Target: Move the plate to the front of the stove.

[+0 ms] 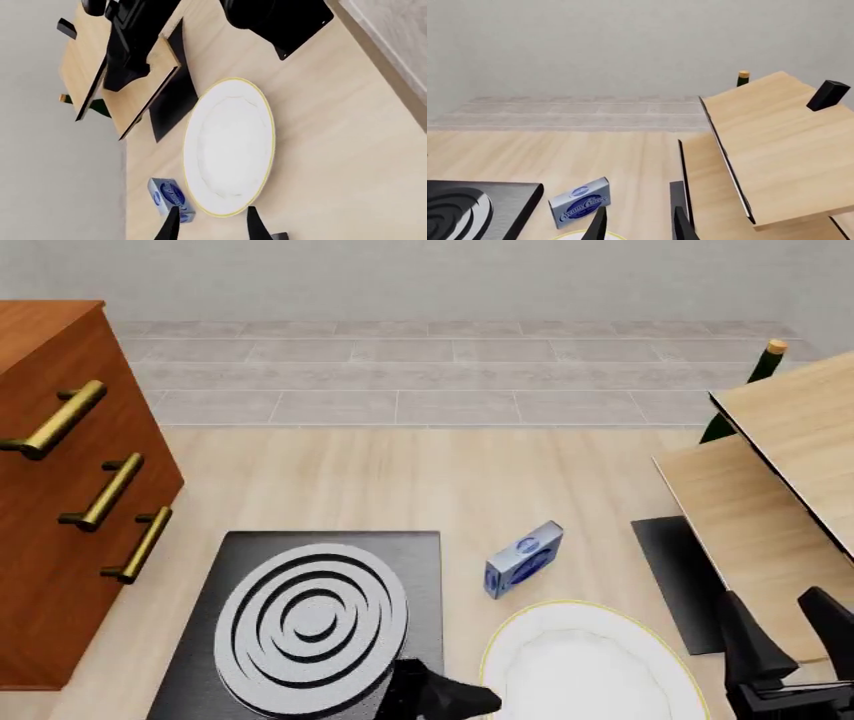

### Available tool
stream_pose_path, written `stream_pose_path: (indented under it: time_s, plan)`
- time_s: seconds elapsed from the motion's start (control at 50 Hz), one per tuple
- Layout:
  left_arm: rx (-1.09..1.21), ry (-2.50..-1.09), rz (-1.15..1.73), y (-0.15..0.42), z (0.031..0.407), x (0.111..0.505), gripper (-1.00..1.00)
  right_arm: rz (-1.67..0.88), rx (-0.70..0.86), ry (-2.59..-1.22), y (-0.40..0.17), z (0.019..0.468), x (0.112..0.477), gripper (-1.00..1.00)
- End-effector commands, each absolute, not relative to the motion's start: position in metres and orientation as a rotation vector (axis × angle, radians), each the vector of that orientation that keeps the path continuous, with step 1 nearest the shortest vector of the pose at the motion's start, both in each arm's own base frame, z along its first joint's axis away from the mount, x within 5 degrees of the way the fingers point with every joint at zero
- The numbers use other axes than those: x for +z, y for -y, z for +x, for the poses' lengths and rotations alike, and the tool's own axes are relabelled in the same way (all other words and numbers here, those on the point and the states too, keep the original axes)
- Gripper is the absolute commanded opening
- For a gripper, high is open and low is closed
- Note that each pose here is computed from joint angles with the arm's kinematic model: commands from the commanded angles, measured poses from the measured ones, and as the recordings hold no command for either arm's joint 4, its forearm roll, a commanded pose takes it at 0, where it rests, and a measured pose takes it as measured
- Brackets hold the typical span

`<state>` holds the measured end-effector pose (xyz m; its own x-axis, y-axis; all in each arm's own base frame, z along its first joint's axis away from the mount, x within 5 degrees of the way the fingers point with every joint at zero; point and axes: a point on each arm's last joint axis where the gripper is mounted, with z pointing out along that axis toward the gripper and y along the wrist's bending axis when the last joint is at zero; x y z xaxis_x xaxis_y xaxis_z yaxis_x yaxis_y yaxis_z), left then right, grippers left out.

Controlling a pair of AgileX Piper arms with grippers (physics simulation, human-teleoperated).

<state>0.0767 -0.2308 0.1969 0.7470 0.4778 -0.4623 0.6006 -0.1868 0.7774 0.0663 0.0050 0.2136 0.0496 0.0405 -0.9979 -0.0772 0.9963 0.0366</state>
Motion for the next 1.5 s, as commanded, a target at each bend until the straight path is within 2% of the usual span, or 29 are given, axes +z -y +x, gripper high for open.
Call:
stream_pose_path:
  time_s: [0.02, 0.98, 1.5]
  plan:
    - [-0.159, -0.824, 1.879, 0.247, 0.073, 0.177, 1.0, -0.027, 0.101, -1.517, -0.006, 0.069, 0.215, 1.0]
    - [-0.192, -0.851, 1.942, 0.274, 0.07, 0.126, 1.0, -0.031, 0.109, -1.52, -0.006, 0.069, 0.214, 1.0]
    - [-0.111, -0.833, 1.952, 0.271, 0.087, 0.097, 1.0, -0.034, 0.13, -1.514, -0.007, 0.066, 0.214, 1.0]
